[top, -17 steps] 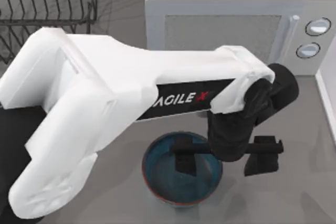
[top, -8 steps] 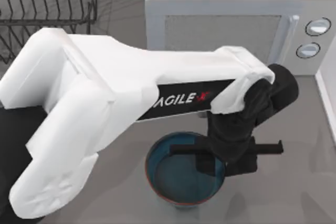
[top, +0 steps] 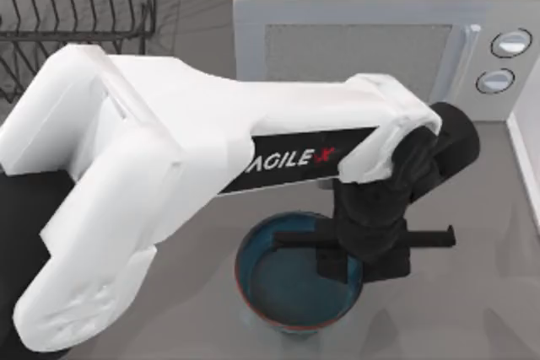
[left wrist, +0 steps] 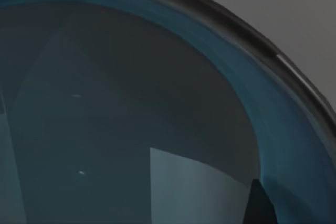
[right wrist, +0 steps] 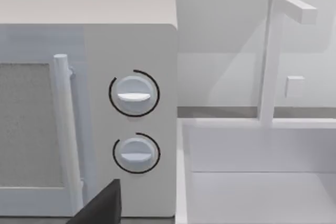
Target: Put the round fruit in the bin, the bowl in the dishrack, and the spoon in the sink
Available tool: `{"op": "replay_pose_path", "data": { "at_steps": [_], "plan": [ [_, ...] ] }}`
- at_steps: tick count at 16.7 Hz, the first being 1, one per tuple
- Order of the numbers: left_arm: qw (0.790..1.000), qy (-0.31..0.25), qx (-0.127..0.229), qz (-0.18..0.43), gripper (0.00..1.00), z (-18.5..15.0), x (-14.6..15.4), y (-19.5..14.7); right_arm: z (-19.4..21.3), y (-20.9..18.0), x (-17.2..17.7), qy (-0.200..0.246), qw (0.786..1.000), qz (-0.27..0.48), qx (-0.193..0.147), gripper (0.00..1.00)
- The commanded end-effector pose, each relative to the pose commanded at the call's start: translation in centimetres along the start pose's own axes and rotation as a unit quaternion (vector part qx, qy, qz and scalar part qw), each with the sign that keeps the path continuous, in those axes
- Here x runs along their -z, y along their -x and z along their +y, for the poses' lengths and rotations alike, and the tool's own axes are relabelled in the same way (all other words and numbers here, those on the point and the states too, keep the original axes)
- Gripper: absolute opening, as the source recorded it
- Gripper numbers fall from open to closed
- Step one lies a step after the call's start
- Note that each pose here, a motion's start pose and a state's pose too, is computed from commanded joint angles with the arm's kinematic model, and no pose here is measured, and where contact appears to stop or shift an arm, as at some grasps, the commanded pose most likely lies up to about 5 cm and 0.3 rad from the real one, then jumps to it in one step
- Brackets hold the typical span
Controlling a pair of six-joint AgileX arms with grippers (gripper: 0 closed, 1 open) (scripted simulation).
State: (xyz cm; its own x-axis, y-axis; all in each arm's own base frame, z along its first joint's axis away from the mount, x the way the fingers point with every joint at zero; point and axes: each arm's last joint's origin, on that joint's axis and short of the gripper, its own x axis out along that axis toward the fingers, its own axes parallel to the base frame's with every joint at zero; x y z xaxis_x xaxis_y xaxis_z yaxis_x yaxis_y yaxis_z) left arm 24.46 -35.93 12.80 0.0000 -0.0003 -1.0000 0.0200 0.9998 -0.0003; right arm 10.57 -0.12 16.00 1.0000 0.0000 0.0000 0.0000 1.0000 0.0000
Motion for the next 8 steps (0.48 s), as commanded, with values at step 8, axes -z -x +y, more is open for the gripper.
{"op": "replay_pose_path", "data": {
  "at_steps": [8],
  "plan": [
    [1.000, 0.000, -0.001, 0.000, 0.00, -0.4, -0.2, 4.4, 0.0, 0.0, 0.0, 0.000, 1.000, 0.000, 0.000, 1.00]
  ]
}}
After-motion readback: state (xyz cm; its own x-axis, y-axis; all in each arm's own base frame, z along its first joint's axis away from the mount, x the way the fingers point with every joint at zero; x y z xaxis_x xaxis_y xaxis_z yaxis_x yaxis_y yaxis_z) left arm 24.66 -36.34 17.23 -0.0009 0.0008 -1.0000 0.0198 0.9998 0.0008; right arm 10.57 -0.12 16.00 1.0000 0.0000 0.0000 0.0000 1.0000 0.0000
